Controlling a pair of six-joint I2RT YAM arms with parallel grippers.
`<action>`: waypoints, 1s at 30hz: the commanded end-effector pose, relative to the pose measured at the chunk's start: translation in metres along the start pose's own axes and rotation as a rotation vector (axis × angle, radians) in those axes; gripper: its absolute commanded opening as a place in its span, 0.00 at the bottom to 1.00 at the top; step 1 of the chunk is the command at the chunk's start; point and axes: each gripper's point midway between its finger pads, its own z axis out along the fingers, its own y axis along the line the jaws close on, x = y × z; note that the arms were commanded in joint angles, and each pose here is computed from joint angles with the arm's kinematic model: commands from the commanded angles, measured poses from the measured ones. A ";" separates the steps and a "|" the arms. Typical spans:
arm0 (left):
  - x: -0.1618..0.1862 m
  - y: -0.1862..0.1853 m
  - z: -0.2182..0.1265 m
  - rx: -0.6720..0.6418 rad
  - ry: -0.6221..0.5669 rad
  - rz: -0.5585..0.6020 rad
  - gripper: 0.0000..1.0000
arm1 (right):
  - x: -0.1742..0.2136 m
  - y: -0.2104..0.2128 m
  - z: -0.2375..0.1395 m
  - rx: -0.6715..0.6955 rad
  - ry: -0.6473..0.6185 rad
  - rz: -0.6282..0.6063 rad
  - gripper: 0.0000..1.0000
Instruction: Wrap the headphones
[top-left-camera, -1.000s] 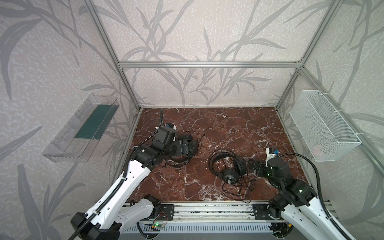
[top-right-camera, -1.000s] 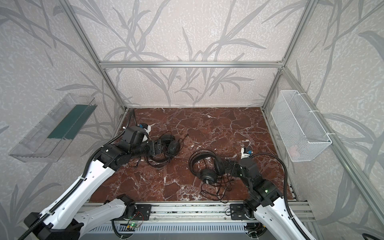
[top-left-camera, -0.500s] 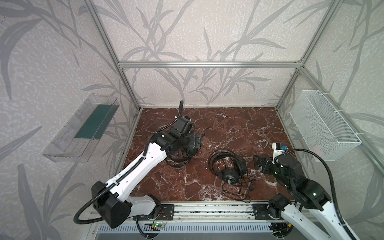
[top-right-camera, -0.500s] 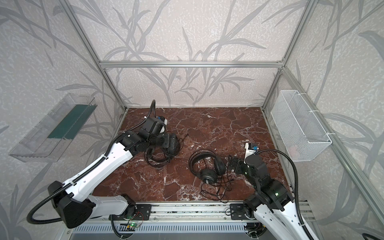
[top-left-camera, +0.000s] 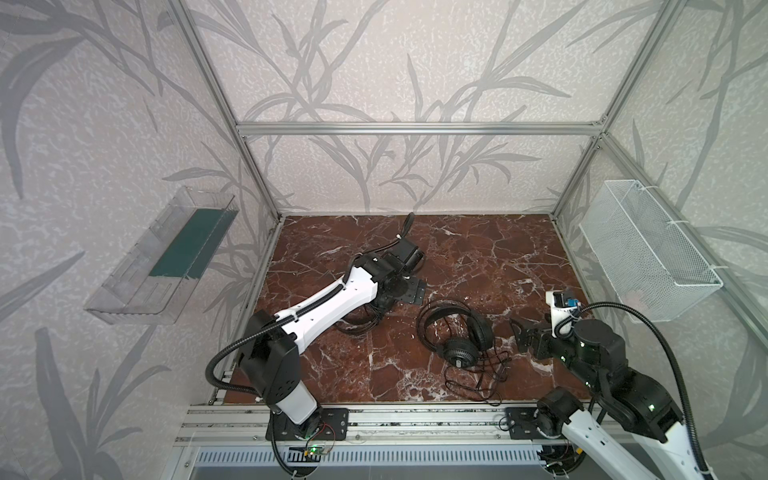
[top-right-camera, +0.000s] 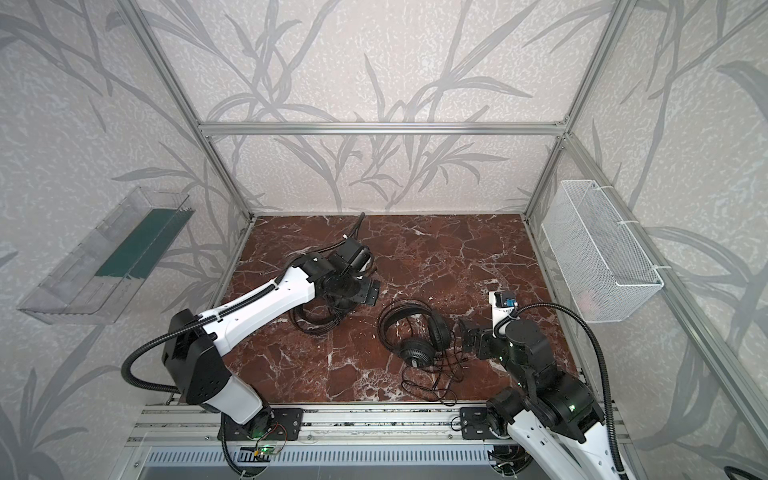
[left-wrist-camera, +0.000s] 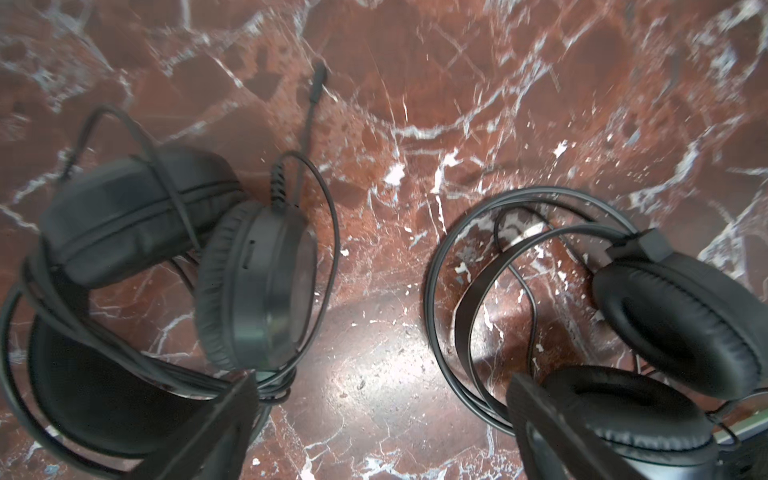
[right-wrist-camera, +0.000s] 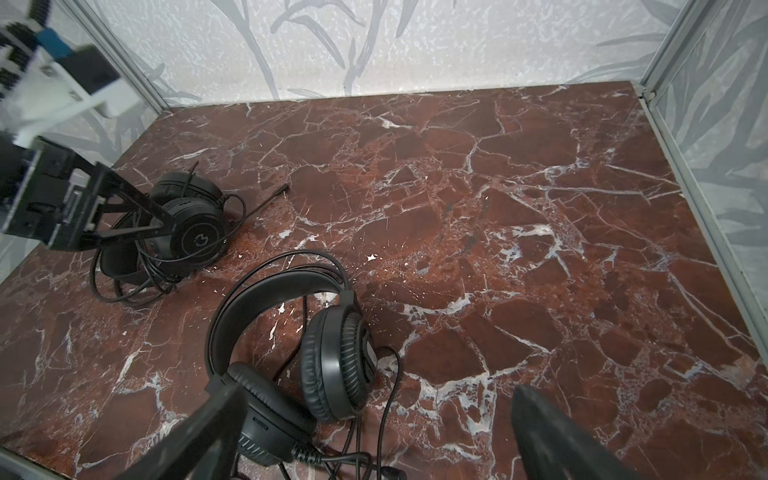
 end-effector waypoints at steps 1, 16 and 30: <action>0.011 -0.008 0.005 0.012 0.076 0.024 0.93 | -0.002 0.007 0.001 -0.042 -0.015 -0.019 0.99; 0.027 -0.053 0.048 0.040 0.287 0.222 0.92 | -0.003 0.013 -0.003 -0.085 -0.043 -0.021 0.99; 0.036 -0.069 0.088 0.071 0.399 0.285 0.88 | -0.007 0.017 -0.009 -0.119 -0.084 -0.020 0.99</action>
